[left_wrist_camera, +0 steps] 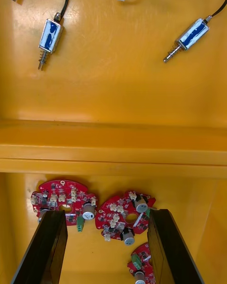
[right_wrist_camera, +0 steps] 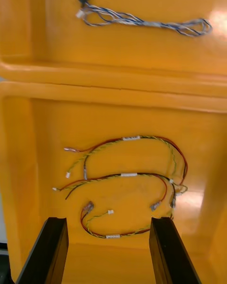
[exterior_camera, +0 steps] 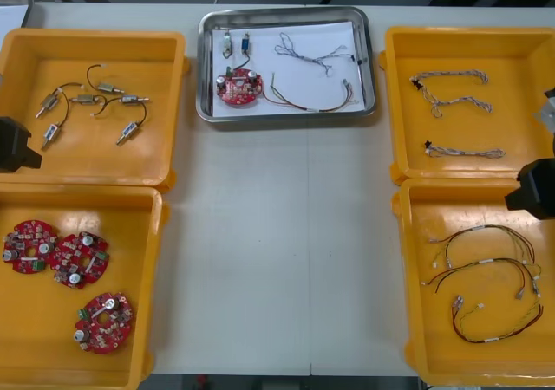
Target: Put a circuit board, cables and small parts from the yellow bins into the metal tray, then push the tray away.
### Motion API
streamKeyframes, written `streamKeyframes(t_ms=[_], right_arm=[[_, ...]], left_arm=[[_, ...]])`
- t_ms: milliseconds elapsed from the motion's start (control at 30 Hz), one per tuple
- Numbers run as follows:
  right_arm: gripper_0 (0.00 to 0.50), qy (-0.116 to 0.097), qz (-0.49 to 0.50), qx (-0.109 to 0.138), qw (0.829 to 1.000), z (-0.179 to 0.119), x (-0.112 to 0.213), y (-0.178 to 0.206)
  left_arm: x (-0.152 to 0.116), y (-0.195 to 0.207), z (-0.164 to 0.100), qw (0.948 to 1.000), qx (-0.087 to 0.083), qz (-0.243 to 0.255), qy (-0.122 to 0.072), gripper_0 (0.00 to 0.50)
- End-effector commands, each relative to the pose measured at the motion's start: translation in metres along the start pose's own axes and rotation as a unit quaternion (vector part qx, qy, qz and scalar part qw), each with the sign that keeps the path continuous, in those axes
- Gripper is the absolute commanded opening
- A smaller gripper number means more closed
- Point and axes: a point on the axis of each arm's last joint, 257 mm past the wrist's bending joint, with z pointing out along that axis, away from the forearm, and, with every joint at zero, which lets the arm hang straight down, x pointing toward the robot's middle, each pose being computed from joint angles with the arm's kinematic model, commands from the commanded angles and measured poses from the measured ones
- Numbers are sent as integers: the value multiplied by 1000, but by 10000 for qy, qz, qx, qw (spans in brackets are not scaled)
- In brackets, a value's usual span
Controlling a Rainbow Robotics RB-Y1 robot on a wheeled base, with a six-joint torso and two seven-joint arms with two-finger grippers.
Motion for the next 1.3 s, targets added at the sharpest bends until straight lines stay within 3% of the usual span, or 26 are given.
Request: streamKeyframes(t_ms=[33, 200, 300, 667, 1300], right_arm=[[500, -23, 261, 278, 9993, -10, 12, -30], [500, 50, 495, 344, 9982, -4, 22, -42], [500, 87, 564, 239, 9981, 3, 24, -38], [500, -48, 495, 149, 9987, 12, 12, -28], [500, -39, 301, 146, 9994, 30, 3, -12]], left_arm=[[-6, 19, -17, 9995, -263, -70, -180, 500], [-6, 19, -17, 9995, -263, -70, -180, 500], [-6, 19, -17, 9995, -263, -70, -180, 500], [-6, 19, -17, 9995, -263, -70, -180, 500], [-6, 19, -17, 9995, -263, -70, -180, 500]])
